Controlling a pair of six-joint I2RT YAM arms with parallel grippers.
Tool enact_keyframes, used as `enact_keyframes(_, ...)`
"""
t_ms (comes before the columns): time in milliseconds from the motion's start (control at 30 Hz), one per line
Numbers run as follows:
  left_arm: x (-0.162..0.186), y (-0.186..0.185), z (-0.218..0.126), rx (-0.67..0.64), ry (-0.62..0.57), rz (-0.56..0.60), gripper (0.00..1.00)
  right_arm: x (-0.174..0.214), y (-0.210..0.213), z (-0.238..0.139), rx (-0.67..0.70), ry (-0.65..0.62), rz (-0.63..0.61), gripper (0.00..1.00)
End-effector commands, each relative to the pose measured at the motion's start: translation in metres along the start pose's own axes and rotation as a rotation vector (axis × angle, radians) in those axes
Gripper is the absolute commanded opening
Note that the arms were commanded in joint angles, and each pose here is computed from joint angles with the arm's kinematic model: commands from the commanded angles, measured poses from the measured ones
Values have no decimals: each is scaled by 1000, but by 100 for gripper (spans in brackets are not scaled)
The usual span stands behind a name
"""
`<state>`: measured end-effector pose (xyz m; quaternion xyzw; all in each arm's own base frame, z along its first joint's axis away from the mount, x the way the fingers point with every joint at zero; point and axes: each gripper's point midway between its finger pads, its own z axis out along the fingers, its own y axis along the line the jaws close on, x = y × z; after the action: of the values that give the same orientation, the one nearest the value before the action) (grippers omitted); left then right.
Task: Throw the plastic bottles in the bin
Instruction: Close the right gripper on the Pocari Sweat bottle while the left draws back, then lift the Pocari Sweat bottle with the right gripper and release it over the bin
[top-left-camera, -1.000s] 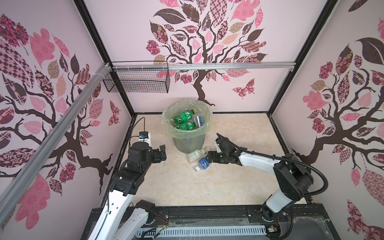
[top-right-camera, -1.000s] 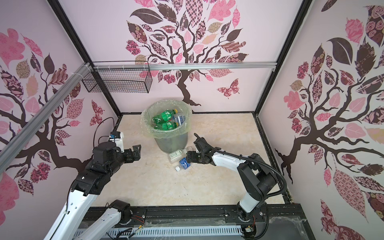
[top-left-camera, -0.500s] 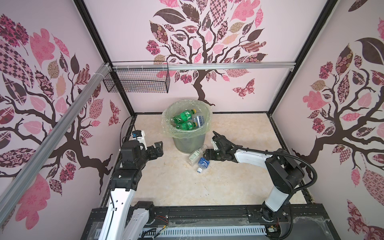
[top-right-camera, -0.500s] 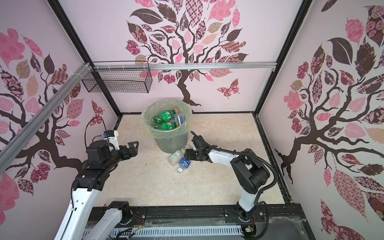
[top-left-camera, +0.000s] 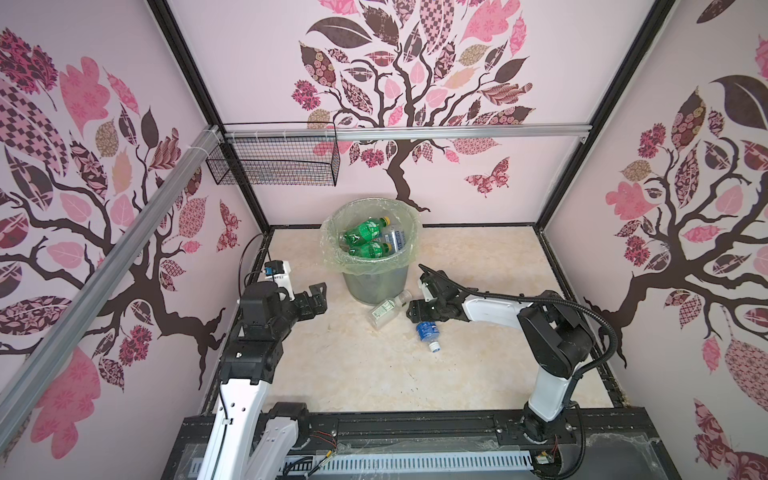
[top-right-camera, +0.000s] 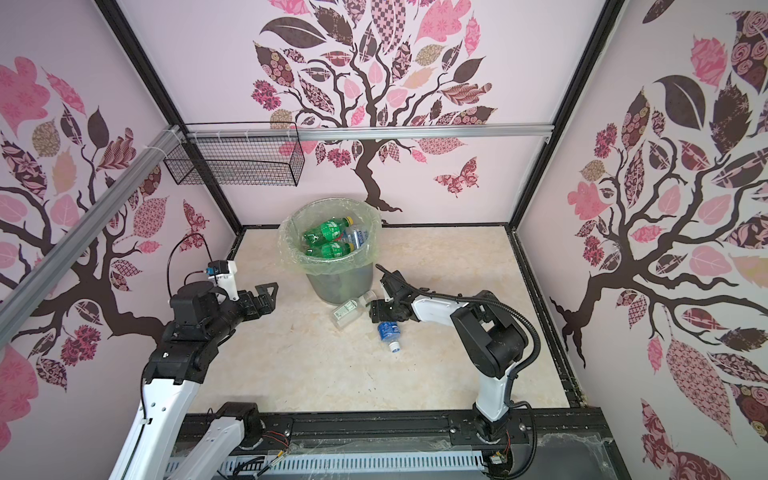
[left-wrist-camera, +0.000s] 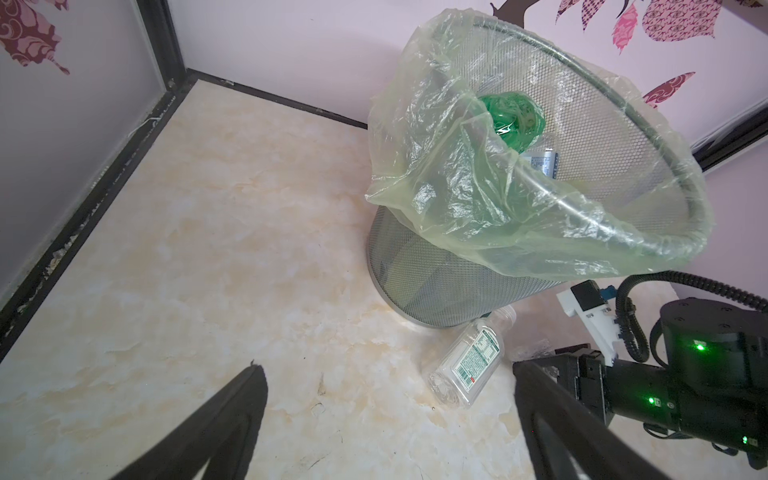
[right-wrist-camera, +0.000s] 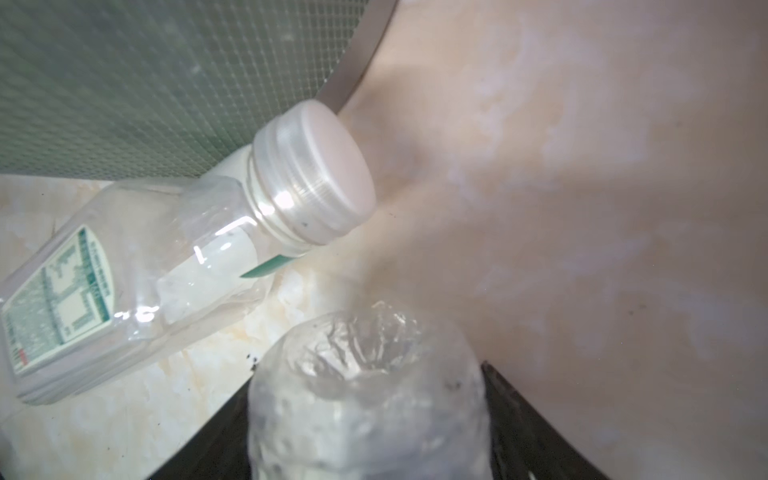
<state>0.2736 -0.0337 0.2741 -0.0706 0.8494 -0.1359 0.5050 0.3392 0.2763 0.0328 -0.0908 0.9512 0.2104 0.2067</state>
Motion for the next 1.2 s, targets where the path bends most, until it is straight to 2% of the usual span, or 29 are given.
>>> enact_keyframes(0, 6, 2, 1, 2, 6, 11, 97, 29, -32, -6, 124, 99, -11, 76)
enact_keyframes(400, 9, 3, 0, -6, 15, 19, 97, 49, -72, -37, 224, 102, -46, 68)
enact_keyframes(567, 12, 4, 1, -7, 24, 16, 96, 40, -68, -53, 223, 63, -77, 53)
enact_keyframes(633, 13, 5, 0, -10, 24, 16, 96, 32, -65, -63, 221, 26, -69, 50)
enact_keyframes(833, 18, 9, -2, -26, 33, 27, 96, -15, -43, -122, 145, -186, -59, 45)
enact_keyframes(967, 22, 9, -4, -26, 39, 34, 96, -49, -21, -188, 111, -391, -126, 40)
enact_keyframes(1167, 24, 8, -7, -17, 32, 39, 96, -69, 13, -285, 11, -682, -243, 41)
